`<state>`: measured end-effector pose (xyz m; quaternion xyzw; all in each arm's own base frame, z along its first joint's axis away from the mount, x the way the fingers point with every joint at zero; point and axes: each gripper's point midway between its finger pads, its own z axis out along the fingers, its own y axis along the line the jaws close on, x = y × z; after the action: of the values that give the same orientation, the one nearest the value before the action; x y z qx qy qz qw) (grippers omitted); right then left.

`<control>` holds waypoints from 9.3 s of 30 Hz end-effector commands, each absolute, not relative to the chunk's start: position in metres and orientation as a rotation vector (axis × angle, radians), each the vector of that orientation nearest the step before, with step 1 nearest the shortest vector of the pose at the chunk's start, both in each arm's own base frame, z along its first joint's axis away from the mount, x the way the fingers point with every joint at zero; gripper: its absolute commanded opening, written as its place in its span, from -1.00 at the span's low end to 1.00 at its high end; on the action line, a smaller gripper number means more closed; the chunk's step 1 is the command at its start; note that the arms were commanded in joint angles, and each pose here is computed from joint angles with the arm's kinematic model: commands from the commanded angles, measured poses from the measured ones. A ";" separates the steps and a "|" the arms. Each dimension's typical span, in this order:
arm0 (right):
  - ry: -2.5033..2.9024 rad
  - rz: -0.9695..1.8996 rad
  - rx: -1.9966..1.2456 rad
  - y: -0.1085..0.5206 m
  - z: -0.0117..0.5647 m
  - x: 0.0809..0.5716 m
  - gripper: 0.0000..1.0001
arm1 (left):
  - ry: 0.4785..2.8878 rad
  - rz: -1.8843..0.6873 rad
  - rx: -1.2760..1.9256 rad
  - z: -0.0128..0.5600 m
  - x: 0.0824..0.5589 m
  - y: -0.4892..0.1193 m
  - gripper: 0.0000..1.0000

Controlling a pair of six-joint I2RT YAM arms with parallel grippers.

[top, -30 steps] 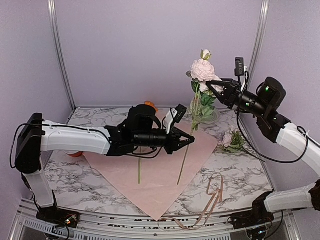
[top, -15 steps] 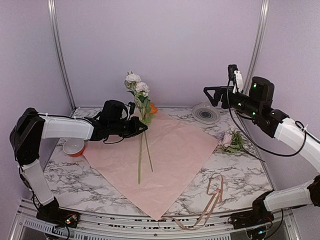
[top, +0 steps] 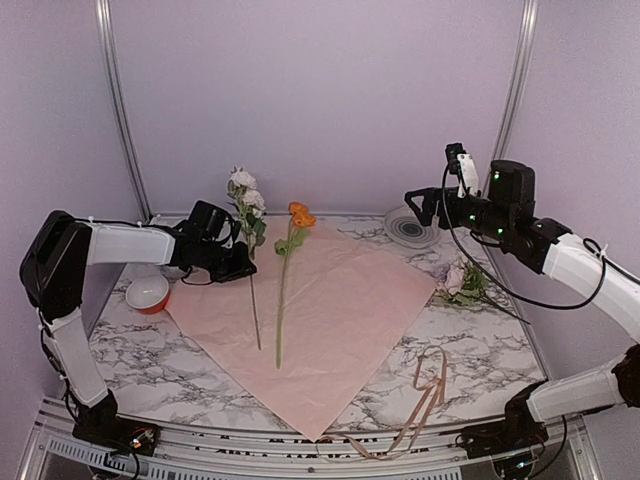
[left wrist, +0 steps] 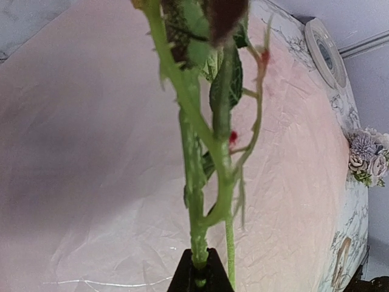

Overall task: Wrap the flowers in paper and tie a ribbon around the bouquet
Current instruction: Place the fake flower on the flattened wrapping paper, then pick up the fake flower from the corner of the board, then place the fake flower on the flattened wrapping paper, then adjust the fake flower with the flattened wrapping paper.

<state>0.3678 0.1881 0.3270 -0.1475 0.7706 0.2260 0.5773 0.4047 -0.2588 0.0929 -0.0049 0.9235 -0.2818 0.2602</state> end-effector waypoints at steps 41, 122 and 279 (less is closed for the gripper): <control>2.389 -0.380 0.228 -0.038 0.172 0.396 1.00 | 2.612 -0.652 0.040 0.055 0.410 -0.283 0.16; 1.776 -0.117 -1.054 0.067 0.204 0.384 0.99 | 2.389 -0.448 0.361 0.133 0.395 -0.261 0.32; 2.589 0.467 -0.286 0.267 0.104 0.362 0.45 | 2.664 0.008 0.500 0.035 0.358 -0.271 0.08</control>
<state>0.3811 0.2760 0.1197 -0.0985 0.9389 0.1782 0.2775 0.3777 -0.2611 0.0428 0.1695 0.9571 0.0084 0.2350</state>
